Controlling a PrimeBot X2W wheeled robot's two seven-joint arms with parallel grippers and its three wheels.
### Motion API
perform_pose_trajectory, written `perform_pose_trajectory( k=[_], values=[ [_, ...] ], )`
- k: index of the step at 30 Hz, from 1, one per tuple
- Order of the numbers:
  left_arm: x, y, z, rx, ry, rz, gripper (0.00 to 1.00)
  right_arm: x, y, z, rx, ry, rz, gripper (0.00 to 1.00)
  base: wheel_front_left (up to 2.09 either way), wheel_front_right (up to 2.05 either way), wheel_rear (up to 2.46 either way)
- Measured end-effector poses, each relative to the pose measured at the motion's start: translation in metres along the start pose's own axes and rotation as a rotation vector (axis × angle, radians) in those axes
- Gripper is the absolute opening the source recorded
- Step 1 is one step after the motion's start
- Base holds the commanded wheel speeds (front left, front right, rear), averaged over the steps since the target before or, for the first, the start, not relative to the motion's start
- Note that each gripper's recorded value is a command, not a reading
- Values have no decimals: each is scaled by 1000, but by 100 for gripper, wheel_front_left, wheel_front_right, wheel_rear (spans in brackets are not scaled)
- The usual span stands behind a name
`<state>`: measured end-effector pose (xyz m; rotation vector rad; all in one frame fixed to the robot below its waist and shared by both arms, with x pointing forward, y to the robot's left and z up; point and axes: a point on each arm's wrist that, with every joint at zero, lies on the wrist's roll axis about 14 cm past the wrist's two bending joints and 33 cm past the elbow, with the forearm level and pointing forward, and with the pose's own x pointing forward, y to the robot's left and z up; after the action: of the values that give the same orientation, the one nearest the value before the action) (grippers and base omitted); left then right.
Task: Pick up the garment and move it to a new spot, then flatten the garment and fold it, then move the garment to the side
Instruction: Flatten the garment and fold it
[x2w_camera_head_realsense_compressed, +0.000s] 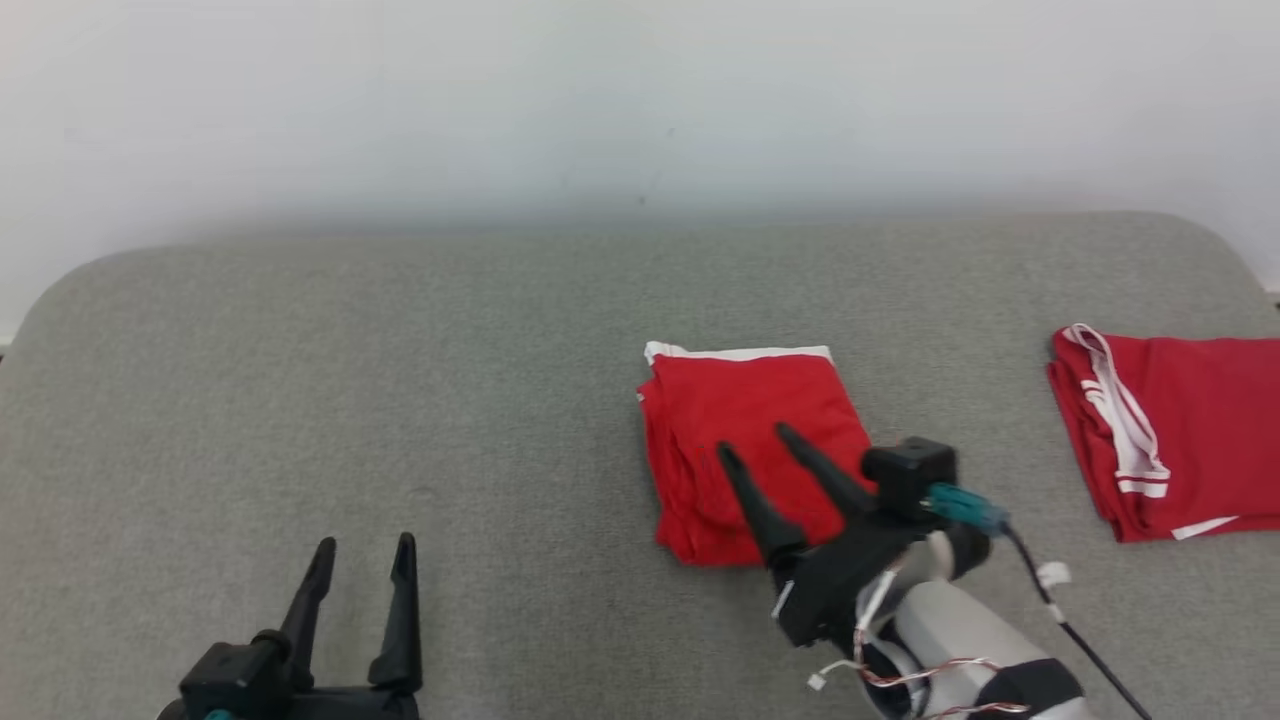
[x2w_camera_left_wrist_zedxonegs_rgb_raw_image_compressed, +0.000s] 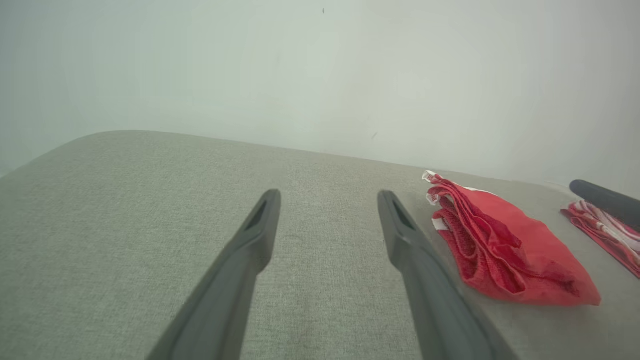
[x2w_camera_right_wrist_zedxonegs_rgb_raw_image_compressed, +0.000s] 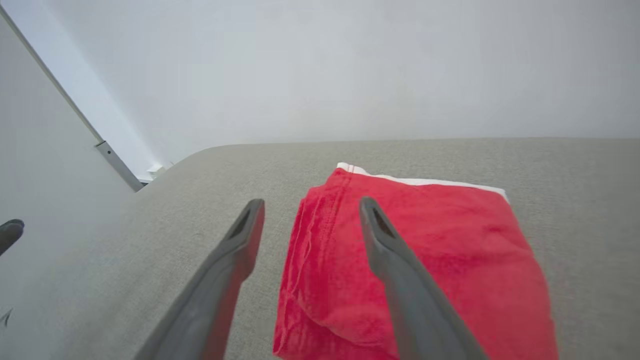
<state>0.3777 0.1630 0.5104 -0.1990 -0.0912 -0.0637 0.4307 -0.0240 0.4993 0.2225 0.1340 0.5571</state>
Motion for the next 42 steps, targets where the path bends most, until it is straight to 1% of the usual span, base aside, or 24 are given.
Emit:
perform_pose_trajectory(
  k=[7, 11, 15, 19, 23, 28, 42],
  values=[
    [4, -1, 8, 11, -27, 1, 100, -51, -68, 41, -25, -165, -204, 100, 0, 0, 0],
    [1, -3, 10, 15, -32, 3, 100, -90, -103, 48, -55, -211, -332, 100, 0, 0, 0],
    [-3, -4, 11, 19, -34, 4, 100, -121, -120, 44, -82, -219, -414, 100, 0, 0, 0],
    [-9, -1, 11, 27, -32, 8, 100, -139, -123, 31, -87, -197, -444, 100, 0, 0, 0],
    [-16, 3, 10, 44, -27, 11, 100, -148, -123, 23, -86, -183, -457, 100, 0, 0, 0],
    [-25, 8, 6, 59, -12, 20, 100, -145, -112, 12, -79, -147, -426, 100, 0, 0, 0],
    [-34, 18, 3, 68, 1, 54, 100, -139, -107, 13, -64, -150, -408, 100, 0, 0, 0]
  ],
)
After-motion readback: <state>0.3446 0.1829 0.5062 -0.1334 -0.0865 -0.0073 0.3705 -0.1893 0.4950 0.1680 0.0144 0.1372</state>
